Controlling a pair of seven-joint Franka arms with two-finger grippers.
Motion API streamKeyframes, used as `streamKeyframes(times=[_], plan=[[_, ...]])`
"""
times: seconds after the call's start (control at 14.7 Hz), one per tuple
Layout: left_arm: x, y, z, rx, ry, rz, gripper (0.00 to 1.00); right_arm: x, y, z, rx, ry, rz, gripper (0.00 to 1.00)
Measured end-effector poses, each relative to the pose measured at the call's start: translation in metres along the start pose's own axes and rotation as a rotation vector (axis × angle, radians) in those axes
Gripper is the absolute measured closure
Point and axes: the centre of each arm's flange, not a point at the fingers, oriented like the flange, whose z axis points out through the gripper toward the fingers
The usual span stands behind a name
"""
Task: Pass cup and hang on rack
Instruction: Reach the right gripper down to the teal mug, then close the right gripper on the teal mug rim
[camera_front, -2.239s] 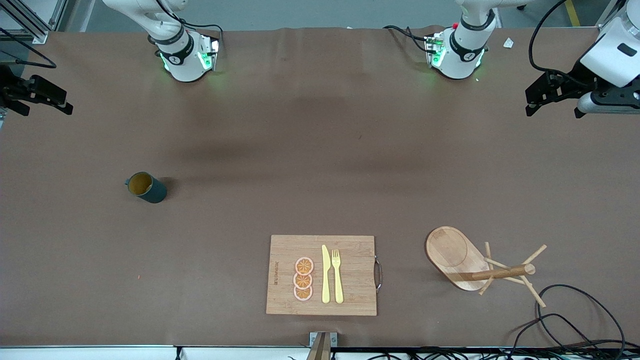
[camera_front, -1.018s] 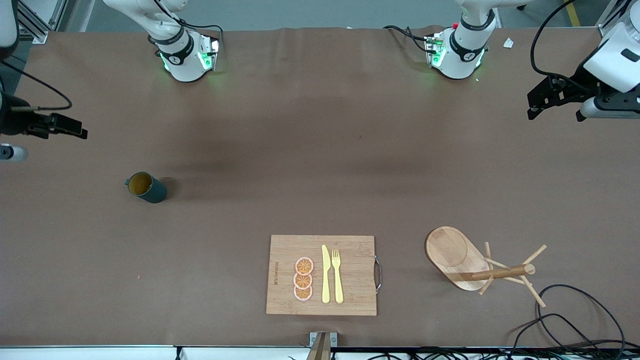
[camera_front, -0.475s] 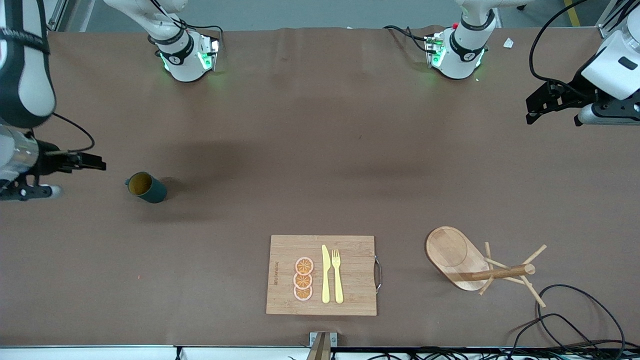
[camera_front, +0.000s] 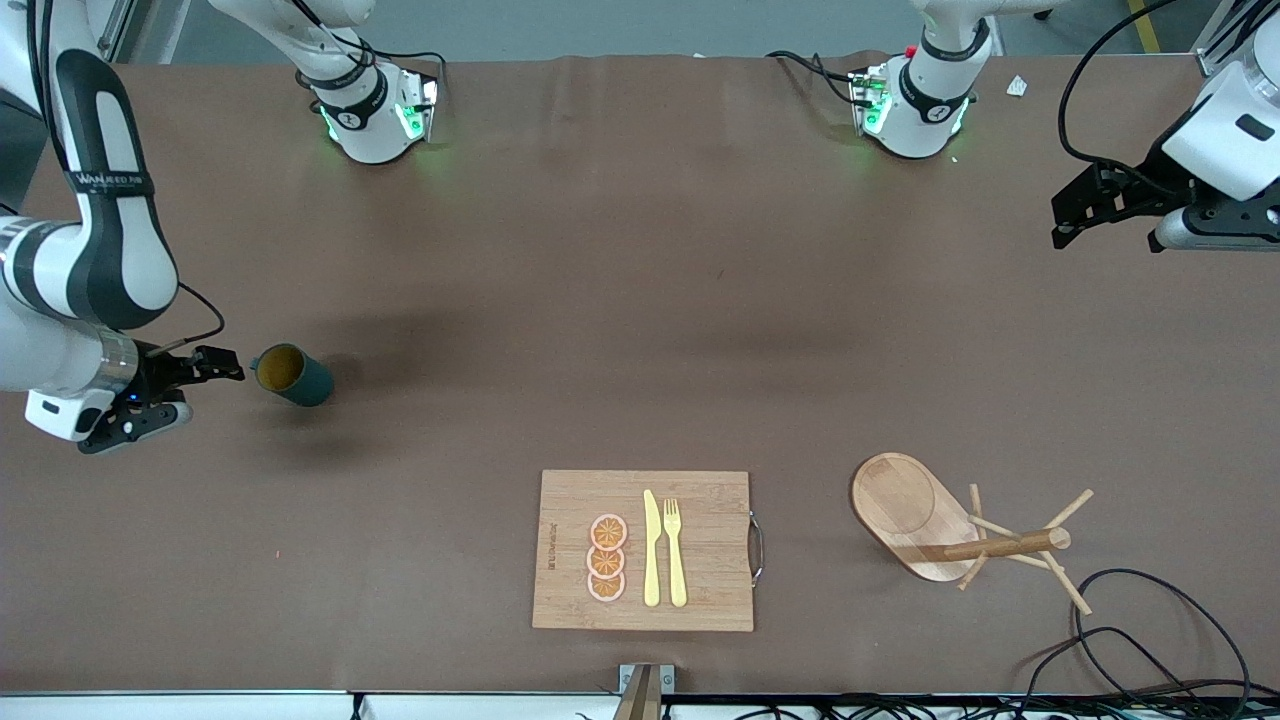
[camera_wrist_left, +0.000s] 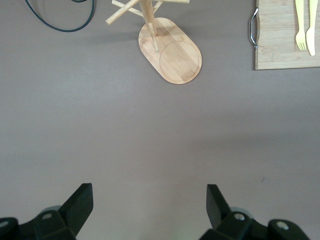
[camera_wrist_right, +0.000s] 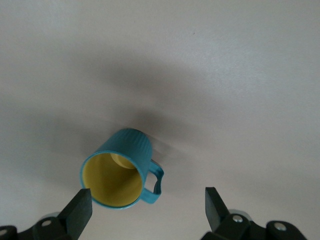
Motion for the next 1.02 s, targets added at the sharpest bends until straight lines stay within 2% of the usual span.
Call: streamKeyframes(times=[0.34, 0.61, 0.68, 0.75, 0.81, 1.02], plan=[[0.000, 0.000, 0.000, 0.000, -0.002, 0.000, 0.00, -0.003, -0.001, 0.048, 0.000, -0.004, -0.024, 0.00], [-0.001, 0.000, 0.001, 0.001, -0.008, -0.001, 0.00, -0.011, -0.005, 0.078, -0.025, 0.030, -0.042, 0.03], [-0.001, 0.000, 0.001, 0.001, -0.009, -0.001, 0.00, -0.013, -0.006, 0.084, -0.030, 0.038, -0.042, 0.09], [-0.001, 0.000, 0.001, 0.001, -0.010, -0.001, 0.00, -0.015, -0.008, 0.089, -0.035, 0.045, -0.044, 0.10], [-0.001, -0.001, 0.001, 0.001, -0.011, -0.001, 0.00, -0.017, -0.009, 0.095, -0.037, 0.048, -0.045, 0.16], [-0.001, -0.001, 0.001, 0.001, -0.014, -0.002, 0.00, -0.018, -0.012, 0.100, -0.038, 0.049, -0.048, 0.48]])
